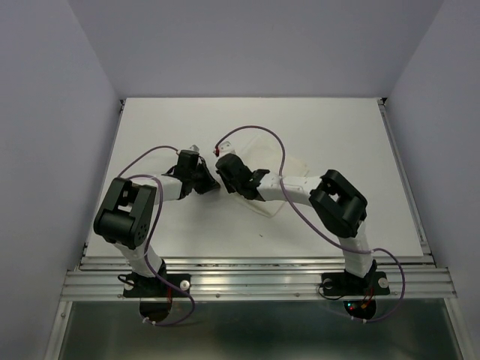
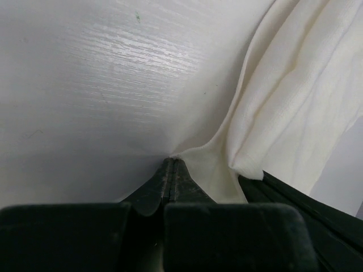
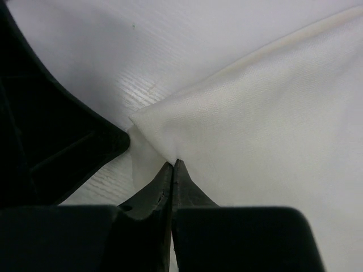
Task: Fold the napkin into a case and place the utensils inside
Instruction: Smooth out the lower triangle-folded napkin at the center of the board.
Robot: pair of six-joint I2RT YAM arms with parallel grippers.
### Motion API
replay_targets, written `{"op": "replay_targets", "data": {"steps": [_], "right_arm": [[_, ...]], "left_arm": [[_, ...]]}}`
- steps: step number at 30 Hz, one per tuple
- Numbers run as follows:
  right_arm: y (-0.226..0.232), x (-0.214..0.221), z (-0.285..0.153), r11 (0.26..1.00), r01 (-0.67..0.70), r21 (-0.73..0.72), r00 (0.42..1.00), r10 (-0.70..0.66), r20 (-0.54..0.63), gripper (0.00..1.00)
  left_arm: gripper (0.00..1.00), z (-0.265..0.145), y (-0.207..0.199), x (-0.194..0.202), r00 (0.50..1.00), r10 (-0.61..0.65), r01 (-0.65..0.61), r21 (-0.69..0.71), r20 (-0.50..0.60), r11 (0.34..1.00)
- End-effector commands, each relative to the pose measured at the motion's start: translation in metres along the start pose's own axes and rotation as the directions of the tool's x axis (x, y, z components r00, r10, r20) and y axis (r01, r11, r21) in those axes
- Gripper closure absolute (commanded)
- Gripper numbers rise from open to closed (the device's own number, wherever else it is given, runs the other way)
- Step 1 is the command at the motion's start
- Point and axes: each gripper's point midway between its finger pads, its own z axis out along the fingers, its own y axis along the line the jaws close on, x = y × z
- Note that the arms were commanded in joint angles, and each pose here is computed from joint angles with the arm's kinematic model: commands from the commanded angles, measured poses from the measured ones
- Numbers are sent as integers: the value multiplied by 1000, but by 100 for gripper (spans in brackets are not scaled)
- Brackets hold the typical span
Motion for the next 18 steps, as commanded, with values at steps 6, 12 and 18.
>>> {"op": "replay_targets", "data": {"steps": [6, 12, 18], "right_arm": [[18, -69, -42, 996, -64, -68, 981, 75, 179, 99], [23, -68, -43, 996, -56, -67, 983, 67, 173, 97], [22, -67, -41, 997, -54, -62, 984, 64, 169, 97]], "left_arm": [[100, 4, 6, 5, 1000, 1, -1, -8, -18, 1000], [100, 3, 8, 6, 1000, 3, -3, -17, -18, 1000], [100, -2, 11, 3, 1000, -5, 4, -42, -10, 999]]}}
